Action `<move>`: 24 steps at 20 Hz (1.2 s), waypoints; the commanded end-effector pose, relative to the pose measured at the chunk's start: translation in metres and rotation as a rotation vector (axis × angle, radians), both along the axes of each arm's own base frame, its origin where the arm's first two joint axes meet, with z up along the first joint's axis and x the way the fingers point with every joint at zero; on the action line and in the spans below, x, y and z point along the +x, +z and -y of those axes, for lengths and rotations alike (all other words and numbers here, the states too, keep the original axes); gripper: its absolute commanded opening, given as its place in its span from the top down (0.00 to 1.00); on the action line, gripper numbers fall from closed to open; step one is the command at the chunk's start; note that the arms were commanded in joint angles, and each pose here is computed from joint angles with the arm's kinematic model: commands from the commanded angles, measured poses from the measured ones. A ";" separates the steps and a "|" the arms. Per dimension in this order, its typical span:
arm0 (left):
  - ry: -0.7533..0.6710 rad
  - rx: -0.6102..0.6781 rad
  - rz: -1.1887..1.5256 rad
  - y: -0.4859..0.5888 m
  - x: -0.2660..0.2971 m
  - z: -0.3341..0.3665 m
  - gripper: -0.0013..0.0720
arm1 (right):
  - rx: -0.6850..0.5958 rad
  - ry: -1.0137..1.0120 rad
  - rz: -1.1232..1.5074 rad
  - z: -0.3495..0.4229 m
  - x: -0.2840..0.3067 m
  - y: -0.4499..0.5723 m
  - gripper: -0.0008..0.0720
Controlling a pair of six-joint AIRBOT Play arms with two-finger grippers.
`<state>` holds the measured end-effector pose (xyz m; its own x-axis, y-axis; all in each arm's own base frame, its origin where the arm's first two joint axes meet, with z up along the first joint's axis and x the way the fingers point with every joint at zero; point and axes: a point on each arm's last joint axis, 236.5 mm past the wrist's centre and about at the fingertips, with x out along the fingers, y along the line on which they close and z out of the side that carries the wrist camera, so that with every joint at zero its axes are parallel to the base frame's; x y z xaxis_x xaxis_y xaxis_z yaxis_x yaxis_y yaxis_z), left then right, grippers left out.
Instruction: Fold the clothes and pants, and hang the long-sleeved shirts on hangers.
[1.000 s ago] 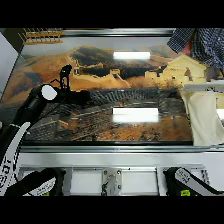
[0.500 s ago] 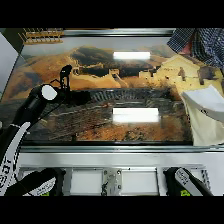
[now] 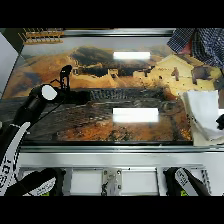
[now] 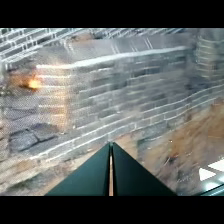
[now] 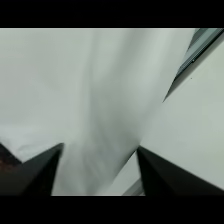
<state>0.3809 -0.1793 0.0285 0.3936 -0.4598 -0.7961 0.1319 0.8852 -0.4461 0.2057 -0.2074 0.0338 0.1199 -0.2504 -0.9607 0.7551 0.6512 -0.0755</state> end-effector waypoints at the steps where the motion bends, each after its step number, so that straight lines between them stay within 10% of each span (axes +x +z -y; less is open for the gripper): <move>1: -0.001 0.001 0.000 0.000 0.000 0.000 0.97 | 0.001 0.029 0.038 -0.008 0.005 0.004 0.13; 11: 0.000 0.000 -0.001 0.000 0.000 0.000 0.97 | 0.166 0.688 0.591 -0.222 0.122 0.097 0.13; 17: 0.000 -0.001 0.001 0.000 0.000 0.000 0.97 | 0.255 0.867 0.517 -0.285 0.120 0.076 0.98; 24: 0.001 -0.001 0.001 0.000 0.000 0.000 0.97 | 0.280 0.876 0.464 -0.287 0.113 0.066 0.97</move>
